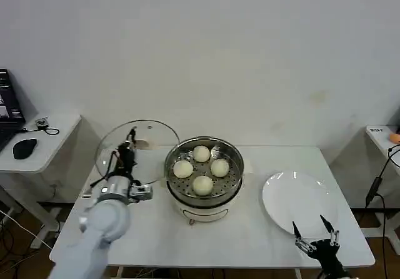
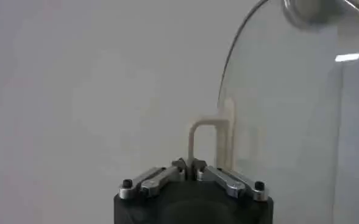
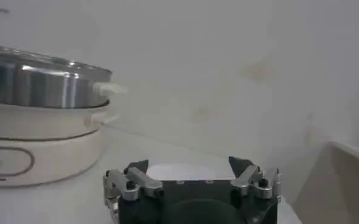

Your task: Take steamed baozi put them in steamer then cover it.

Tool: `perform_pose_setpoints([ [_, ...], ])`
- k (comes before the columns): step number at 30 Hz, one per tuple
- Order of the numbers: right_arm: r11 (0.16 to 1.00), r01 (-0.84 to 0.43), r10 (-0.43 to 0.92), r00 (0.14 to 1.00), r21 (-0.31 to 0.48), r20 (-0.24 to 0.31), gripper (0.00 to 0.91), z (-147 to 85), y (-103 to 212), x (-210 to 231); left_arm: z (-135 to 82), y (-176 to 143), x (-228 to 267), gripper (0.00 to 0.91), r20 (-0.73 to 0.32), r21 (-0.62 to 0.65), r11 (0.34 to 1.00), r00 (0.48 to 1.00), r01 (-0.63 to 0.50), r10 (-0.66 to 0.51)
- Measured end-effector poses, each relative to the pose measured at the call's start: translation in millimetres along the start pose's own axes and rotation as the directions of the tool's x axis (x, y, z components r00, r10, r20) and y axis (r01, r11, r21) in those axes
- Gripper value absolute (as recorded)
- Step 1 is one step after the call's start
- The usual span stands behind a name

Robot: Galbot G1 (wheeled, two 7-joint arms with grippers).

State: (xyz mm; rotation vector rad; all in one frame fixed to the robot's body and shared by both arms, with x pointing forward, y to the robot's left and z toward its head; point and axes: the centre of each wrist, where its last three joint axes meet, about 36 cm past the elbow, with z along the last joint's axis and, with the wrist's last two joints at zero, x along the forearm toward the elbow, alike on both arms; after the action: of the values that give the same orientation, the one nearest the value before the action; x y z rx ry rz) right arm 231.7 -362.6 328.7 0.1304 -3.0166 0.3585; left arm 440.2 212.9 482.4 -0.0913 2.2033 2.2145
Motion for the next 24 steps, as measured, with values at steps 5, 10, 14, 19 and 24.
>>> perform_pose_setpoints([
  [5, 1.0, 0.013, -0.013, 1.0, 0.001, -0.006, 0.907, 3, 4, -3, -42, 1, -3, 0.0, -0.002, 0.029, 1.0, 1.0, -0.008, 0.008],
  [10, 1.0, 0.021, -0.021, 1.0, 0.001, -0.012, 0.907, 6, 6, -6, -81, -3, -5, 0.0, 0.01, 0.054, 0.998, 1.0, -0.025, 0.025],
  [14, 1.0, 0.027, -0.027, 0.999, -0.003, -0.017, 0.907, 8, 11, -7, -109, -8, -8, 0.0, 0.03, 0.062, 0.997, 0.999, -0.041, 0.039],
  [19, 0.999, 0.034, -0.034, 0.999, -0.007, -0.024, 0.907, 10, 16, -5, -137, -16, -8, 0.0, 0.053, 0.062, 0.996, 0.996, -0.069, 0.065],
  [24, 0.999, 0.037, -0.037, 0.999, -0.01, -0.026, 0.907, 12, 20, -6, -156, -21, -10, 0.0, 0.066, 0.056, 0.995, 0.995, -0.085, 0.081],
])
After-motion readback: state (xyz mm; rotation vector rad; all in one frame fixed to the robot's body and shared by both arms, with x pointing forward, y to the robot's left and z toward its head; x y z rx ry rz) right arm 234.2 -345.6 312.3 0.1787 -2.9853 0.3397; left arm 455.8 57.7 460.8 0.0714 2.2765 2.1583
